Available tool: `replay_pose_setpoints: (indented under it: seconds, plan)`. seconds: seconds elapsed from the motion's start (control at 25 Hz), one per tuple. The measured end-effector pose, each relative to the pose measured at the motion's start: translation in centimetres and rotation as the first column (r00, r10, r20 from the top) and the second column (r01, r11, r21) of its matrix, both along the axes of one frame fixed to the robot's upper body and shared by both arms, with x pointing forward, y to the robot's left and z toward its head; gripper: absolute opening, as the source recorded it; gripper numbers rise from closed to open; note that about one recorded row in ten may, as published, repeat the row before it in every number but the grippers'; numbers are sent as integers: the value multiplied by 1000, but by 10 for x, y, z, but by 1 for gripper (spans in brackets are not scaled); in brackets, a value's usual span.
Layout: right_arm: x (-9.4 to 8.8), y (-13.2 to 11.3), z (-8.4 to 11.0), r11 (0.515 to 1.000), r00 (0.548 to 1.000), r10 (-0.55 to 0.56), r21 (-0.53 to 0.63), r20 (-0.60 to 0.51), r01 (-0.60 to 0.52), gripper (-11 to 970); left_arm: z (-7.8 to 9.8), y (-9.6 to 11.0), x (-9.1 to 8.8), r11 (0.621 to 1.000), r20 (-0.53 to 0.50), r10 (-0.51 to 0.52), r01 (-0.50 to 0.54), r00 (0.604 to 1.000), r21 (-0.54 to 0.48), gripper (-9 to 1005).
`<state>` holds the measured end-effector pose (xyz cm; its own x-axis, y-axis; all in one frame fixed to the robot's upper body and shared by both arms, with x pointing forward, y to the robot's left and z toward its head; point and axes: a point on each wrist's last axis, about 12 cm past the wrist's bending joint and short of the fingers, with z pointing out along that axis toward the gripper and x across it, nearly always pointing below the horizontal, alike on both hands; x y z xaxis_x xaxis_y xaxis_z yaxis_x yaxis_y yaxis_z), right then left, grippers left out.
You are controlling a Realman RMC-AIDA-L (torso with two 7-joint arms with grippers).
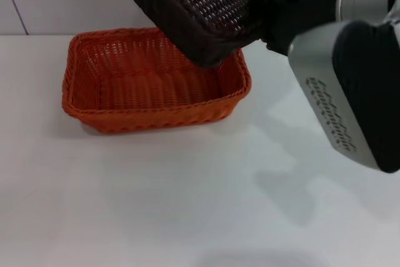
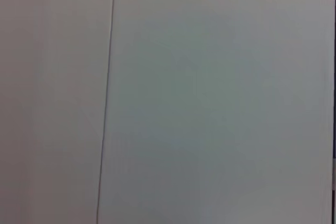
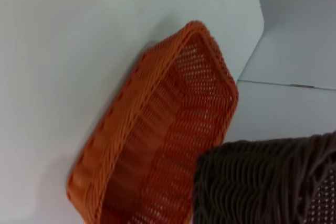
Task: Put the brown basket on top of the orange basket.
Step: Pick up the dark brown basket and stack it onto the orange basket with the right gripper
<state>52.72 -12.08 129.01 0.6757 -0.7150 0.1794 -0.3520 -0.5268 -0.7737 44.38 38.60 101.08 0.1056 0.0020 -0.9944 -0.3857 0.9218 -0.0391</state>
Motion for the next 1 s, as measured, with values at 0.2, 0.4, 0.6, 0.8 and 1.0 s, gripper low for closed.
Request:
replay_pose_setpoints:
  seconds: [0.2,0.4,0.6,0.8,1.0]
  plan:
    - [2,-9,-6,997,996,52,-55,73,-48,149,-5,-3,-13,999,-1,-31,31,1000,-37,782]
    - [4,-16,-11,988,987,105,-122,118,-90,150,-6,-6,-19,997,7,-57,57,998,-42,782]
    - [15,-28,-13,985,979,128,-140,159,-106,150,-8,-11,-23,992,22,-93,95,995,-82,782]
    - [30,-37,-18,982,979,120,-166,166,-93,150,-8,-14,-23,991,21,-108,109,994,-78,782]
    - [45,-43,-25,973,978,132,-207,161,-97,149,-7,-15,-20,990,23,-114,115,993,-75,782]
